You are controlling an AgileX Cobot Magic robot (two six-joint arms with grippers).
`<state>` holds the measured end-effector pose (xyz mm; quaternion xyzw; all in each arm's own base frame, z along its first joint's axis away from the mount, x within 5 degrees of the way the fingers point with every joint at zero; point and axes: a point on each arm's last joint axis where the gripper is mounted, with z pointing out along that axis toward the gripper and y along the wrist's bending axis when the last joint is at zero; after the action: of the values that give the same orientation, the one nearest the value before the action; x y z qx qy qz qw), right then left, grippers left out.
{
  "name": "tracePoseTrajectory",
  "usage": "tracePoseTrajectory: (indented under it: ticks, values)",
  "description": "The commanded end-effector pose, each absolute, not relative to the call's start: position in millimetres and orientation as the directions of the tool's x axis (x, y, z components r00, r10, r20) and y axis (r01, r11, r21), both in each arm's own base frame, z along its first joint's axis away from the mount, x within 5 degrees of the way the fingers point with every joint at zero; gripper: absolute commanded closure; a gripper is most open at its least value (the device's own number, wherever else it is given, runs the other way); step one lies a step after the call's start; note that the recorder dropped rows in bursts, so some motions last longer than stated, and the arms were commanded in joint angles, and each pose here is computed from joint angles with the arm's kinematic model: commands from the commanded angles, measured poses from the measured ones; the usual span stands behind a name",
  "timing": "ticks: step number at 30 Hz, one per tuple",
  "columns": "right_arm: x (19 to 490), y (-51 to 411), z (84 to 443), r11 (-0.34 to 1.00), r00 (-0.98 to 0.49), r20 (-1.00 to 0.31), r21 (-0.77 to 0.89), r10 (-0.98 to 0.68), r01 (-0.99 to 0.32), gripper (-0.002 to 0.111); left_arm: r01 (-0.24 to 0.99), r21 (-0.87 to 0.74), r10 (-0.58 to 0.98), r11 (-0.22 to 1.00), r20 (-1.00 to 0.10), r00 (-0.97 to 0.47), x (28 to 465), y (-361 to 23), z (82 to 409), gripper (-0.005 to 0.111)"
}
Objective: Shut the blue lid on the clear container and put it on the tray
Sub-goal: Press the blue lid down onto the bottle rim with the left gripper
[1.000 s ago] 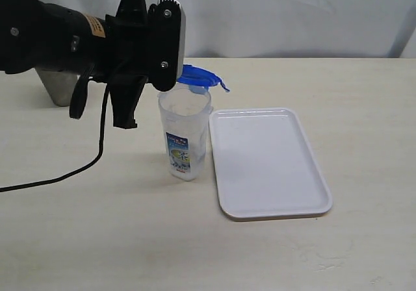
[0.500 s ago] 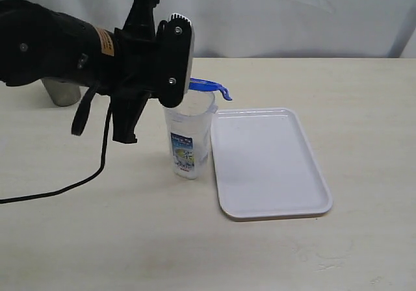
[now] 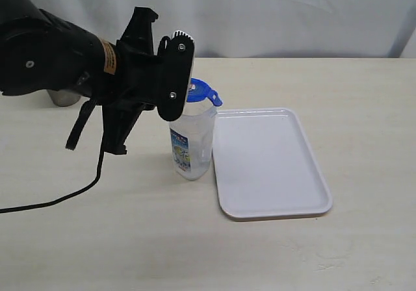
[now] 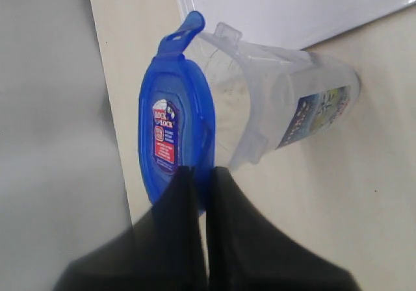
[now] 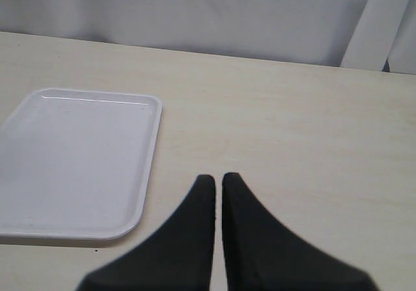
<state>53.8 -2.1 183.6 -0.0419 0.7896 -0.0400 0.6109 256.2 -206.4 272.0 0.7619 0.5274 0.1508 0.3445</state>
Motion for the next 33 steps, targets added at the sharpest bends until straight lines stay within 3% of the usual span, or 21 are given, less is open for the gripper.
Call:
tracePoseTrajectory:
  ticks: [1,7,16,33]
  values:
    - [53.6,-2.2,182.5,0.994,-0.251,-0.962,-0.108,-0.108,-0.014,0.104,0.715,0.686,0.905,-0.133,-0.210,0.370,254.6,-209.4,277.4,0.107]
    - [53.6,-2.2,182.5,0.994,-0.251,-0.962,-0.108,-0.108,-0.014,0.104,0.743,0.665,0.899,-0.076,-0.276,0.339,253.1,-211.8,277.6,0.107]
    - [53.6,-2.2,182.5,0.994,-0.251,-0.962,-0.108,-0.108,-0.014,0.104,0.776,0.625,0.911,-0.086,-0.267,0.316,250.3,-209.4,274.0,0.107]
    - [53.6,-2.2,182.5,0.994,-0.251,-0.962,-0.108,-0.108,-0.014,0.104,0.815,0.579,0.896,-0.010,-0.356,0.265,252.1,-217.0,266.3,0.107]
